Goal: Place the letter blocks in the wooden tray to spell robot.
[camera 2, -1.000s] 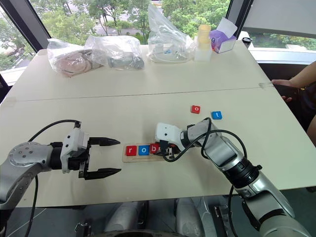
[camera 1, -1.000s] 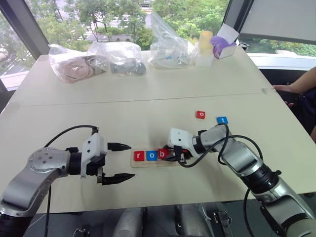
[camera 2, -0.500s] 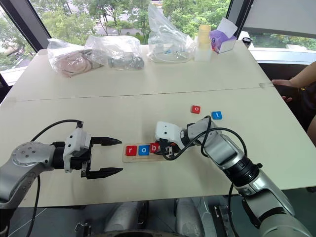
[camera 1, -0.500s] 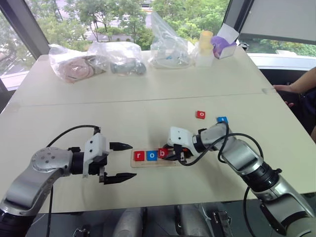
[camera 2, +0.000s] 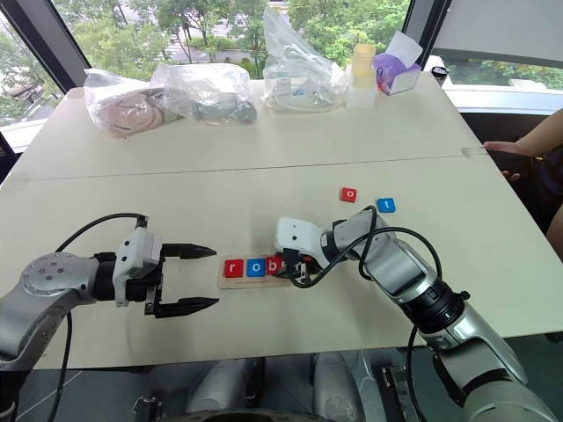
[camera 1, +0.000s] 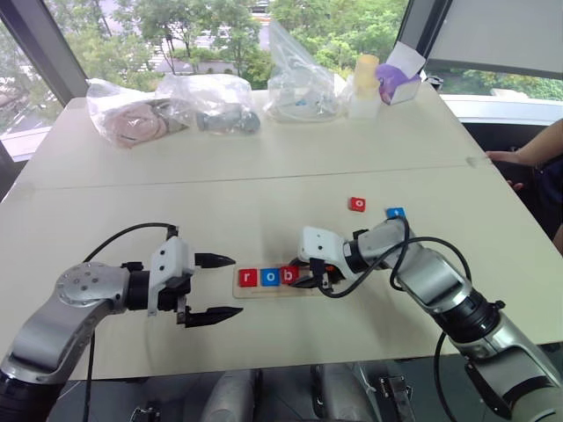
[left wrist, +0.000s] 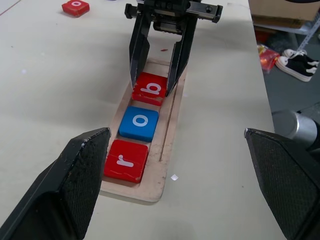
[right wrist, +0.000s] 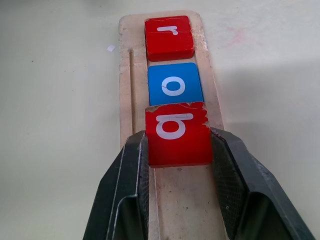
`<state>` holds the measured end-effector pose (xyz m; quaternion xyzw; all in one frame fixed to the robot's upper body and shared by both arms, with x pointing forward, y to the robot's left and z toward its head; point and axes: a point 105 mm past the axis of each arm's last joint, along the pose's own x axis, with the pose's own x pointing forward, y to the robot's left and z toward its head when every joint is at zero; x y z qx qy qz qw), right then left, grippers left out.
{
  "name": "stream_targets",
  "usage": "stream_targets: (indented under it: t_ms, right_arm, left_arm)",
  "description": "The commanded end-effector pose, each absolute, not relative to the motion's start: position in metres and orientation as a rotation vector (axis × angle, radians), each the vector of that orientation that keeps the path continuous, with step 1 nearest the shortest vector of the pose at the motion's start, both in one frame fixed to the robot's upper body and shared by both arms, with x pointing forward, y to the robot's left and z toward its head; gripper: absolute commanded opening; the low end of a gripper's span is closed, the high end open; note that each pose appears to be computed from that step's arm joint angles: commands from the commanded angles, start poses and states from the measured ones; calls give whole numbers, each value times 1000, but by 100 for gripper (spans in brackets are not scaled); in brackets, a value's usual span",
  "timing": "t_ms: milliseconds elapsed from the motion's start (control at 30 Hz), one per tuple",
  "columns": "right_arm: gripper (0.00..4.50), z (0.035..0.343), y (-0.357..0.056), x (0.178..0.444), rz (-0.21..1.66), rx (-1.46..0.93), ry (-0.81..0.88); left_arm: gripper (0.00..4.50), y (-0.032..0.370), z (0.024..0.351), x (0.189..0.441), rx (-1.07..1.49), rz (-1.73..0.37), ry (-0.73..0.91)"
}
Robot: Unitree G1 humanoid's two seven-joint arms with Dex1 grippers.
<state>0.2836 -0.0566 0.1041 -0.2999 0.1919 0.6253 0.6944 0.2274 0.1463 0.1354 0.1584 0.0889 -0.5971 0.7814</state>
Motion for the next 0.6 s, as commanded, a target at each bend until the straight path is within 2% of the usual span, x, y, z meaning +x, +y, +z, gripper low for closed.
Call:
stream_targets:
  t_ms: [33,100,300,333,500,600]
  right_arm:
    - [114,110,-51,281,1414,-687,393]
    - [114,109,-51,281,1414,-687,395]
    - [414,110,-50,281,1414,-683,391]
    - [447,111,-50,282,1413,-681,390]
    - [447,116,-51,283,1404,-684,376]
    - [447,137,-56,294,1340,-637,321]
  left_arm:
    - [450,145,139,227,359,-1294,166]
    - [450,145,139,227,359,-1293,165]
    - [450,145,140,227,360,-1292,166]
    - [450,145,140,228,360,-1292,166]
    - [450,144,142,229,360,-1293,165]
    - [450,144,142,229,360,-1294,165]
